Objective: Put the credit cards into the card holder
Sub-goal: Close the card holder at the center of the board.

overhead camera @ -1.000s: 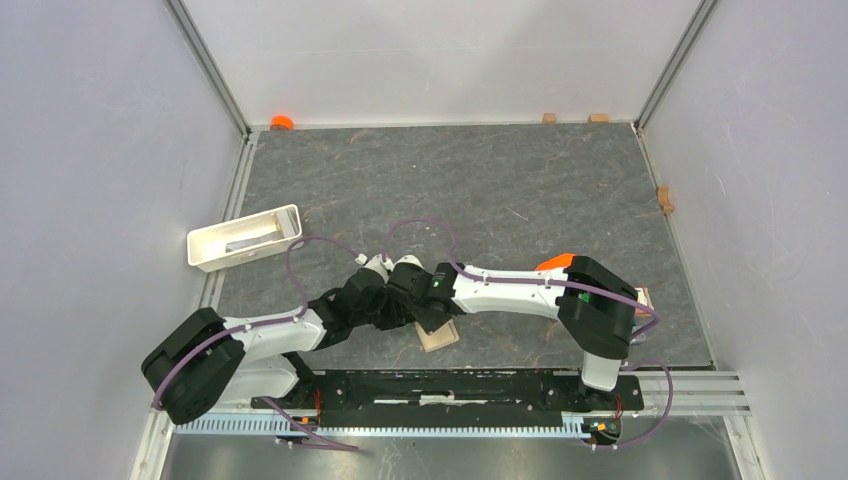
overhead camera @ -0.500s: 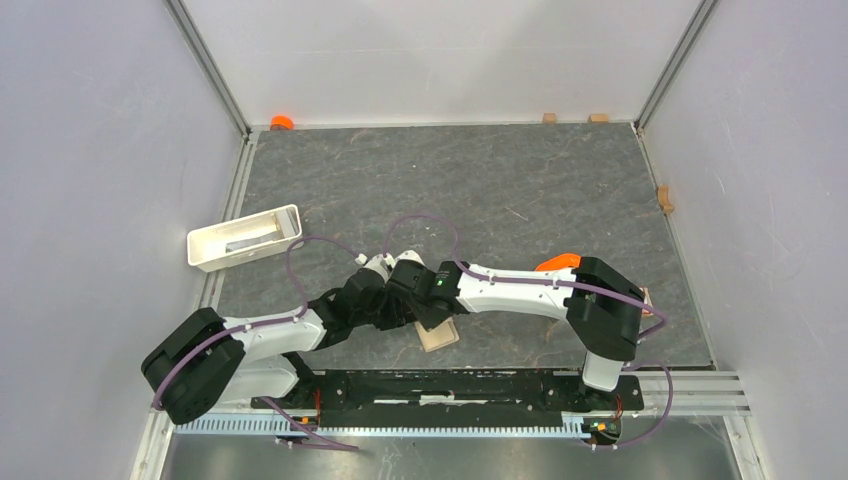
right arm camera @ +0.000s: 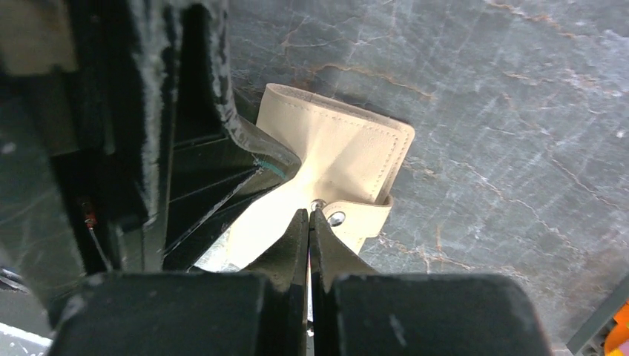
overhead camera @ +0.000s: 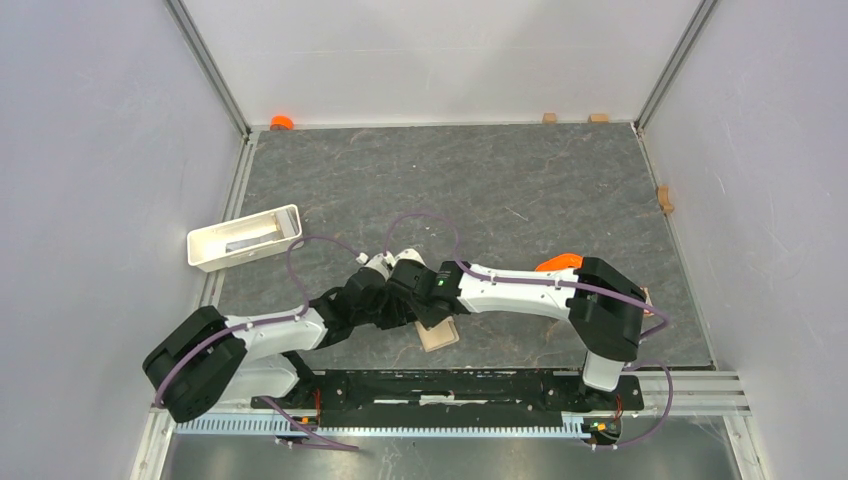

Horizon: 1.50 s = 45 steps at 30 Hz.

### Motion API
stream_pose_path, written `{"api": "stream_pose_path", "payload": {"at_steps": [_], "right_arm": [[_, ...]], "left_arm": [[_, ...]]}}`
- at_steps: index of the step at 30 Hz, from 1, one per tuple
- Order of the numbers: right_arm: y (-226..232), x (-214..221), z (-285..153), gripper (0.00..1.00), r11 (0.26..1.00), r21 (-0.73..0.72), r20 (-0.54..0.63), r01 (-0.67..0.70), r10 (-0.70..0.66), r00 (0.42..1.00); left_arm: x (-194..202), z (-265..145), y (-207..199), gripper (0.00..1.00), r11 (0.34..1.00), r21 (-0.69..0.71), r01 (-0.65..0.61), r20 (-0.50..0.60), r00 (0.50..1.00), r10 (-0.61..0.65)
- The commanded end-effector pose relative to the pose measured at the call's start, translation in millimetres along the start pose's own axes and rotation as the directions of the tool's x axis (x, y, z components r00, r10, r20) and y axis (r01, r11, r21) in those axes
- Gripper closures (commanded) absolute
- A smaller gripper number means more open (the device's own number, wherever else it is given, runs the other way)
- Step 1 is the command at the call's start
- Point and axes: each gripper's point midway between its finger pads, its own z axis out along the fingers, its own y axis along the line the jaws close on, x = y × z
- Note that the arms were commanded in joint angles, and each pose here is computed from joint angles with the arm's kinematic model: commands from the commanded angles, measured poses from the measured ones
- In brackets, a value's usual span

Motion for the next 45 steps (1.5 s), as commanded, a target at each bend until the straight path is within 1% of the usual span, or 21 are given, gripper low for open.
{"api": "stream_pose_path", "payload": {"at_steps": [1, 4, 8, 9, 11, 12, 14, 16, 17, 19, 21, 22, 23, 25, 28, 29, 32, 35, 40, 41, 45], "right_arm": [[-15.8, -26.1, -25.4, 0.96, 0.998, 0.044, 0.137, -0.039, 0.033, 0.99], [-34.0, -24.7, -33.8, 0.85, 0.994, 0.087, 0.178, -0.059, 0.043, 0.983], [-60.5, -21.8, -43.4, 0.51, 0.988, 0.112, 0.244, -0.105, 0.075, 0.967], [-68.6, -23.4, -48.1, 0.43, 0.985, 0.12, 0.272, -0.124, 0.087, 0.958], [-81.2, -25.0, -58.0, 0.24, 0.982, 0.122, 0.328, -0.143, 0.096, 0.94], [-86.8, -23.6, -61.2, 0.2, 0.982, 0.122, 0.348, -0.147, 0.096, 0.932], [-94.1, -25.0, -71.2, 0.17, 0.982, 0.107, 0.399, -0.154, 0.099, 0.911], [-99.7, -27.3, -83.7, 0.13, 0.984, 0.081, 0.473, -0.158, 0.101, 0.875], [-100.5, -28.9, -86.6, 0.11, 0.986, 0.062, 0.513, -0.154, 0.101, 0.853], [-99.8, -30.9, -96.1, 0.09, 0.989, -0.006, 0.604, -0.146, 0.12, 0.788], [-99.3, -29.5, -100.9, 0.02, 0.988, -0.068, 0.681, -0.137, 0.146, 0.717], [-98.7, -28.0, -102.2, 0.02, 0.984, -0.102, 0.701, -0.148, 0.176, 0.691], [-94.3, -26.6, -104.2, 0.04, 0.981, -0.137, 0.706, -0.134, 0.192, 0.682], [-87.3, -22.7, -102.9, 0.12, 0.971, -0.188, 0.683, -0.146, 0.236, 0.691], [-64.4, -7.2, -86.5, 0.16, 0.942, -0.29, 0.567, -0.168, 0.31, 0.763], [-60.5, -0.1, -79.8, 0.17, 0.933, -0.3, 0.517, -0.199, 0.334, 0.788], [-48.0, 16.7, -59.2, 0.17, 0.91, -0.317, 0.411, -0.266, 0.384, 0.827], [-36.0, 25.6, -47.0, 0.19, 0.884, -0.337, 0.347, -0.325, 0.438, 0.829], [-25.7, 21.4, -43.4, 0.39, 0.841, -0.374, 0.333, -0.392, 0.516, 0.789], [-25.5, 18.3, -44.1, 0.41, 0.839, -0.367, 0.332, -0.403, 0.522, 0.785], [-28.4, 10.3, -37.9, 0.41, 0.852, -0.274, 0.311, -0.447, 0.518, 0.797]], "left_arm": [[-3.8, 7.9, 8.2, 0.55, 0.996, -0.066, -0.054, -0.006, 0.999, 0.053], [-12.9, 17.9, -6.4, 0.55, 0.995, -0.033, -0.089, -0.005, 0.996, 0.089], [-21.3, 33.3, -21.5, 0.55, 0.994, 0.008, -0.11, -0.002, 0.994, 0.11], [-24.2, 36.2, -25.2, 0.56, 0.993, 0.014, -0.12, 0.001, 0.993, 0.12], [-33.6, 38.2, -32.9, 0.55, 0.989, 0.023, -0.145, 0.021, 0.989, 0.144], [-38.7, 37.8, -33.8, 0.54, 0.986, 0.01, -0.165, 0.031, 0.986, 0.165], [-51.0, 32.0, -37.7, 0.47, 0.98, -0.021, -0.198, 0.056, 0.978, 0.199], [-56.8, 22.8, -39.6, 0.35, 0.974, -0.041, -0.223, 0.066, 0.972, 0.225], [-58.4, 16.8, -40.3, 0.31, 0.97, -0.047, -0.237, 0.068, 0.969, 0.239], [-58.6, 6.6, -35.0, 0.24, 0.964, -0.083, -0.253, 0.055, 0.965, 0.258], [-54.6, -2.1, -27.8, 0.22, 0.955, -0.12, -0.27, 0.012, 0.962, 0.274], [-49.7, -6.0, -23.3, 0.22, 0.951, -0.136, -0.276, -0.021, 0.961, 0.276], [-45.2, -10.0, -23.1, 0.22, 0.95, -0.135, -0.282, -0.053, 0.959, 0.277], [-33.1, -15.5, -21.9, 0.25, 0.949, -0.121, -0.29, -0.121, 0.954, 0.276], [-15.2, -17.1, -20.3, 0.31, 0.958, -0.097, -0.271, -0.208, 0.946, 0.247], [-11.6, -16.6, -19.0, 0.32, 0.958, -0.099, -0.268, -0.23, 0.943, 0.24], [-7.8, -15.6, -14.2, 0.34, 0.951, -0.124, -0.283, -0.272, 0.932, 0.242], [-7.0, -16.2, -4.8, 0.34, 0.951, -0.163, -0.263, -0.244, 0.945, 0.22], [-1.6, -16.2, -8.9, 0.37, 0.985, -0.069, -0.156, -0.121, 0.982, 0.147], [-1.9, -16.3, -10.7, 0.38, 0.988, -0.053, -0.145, -0.102, 0.985, 0.139], [-6.8, -12.3, -9.5, 0.38, 0.99, -0.035, -0.137, -0.037, 0.99, 0.135]]}}
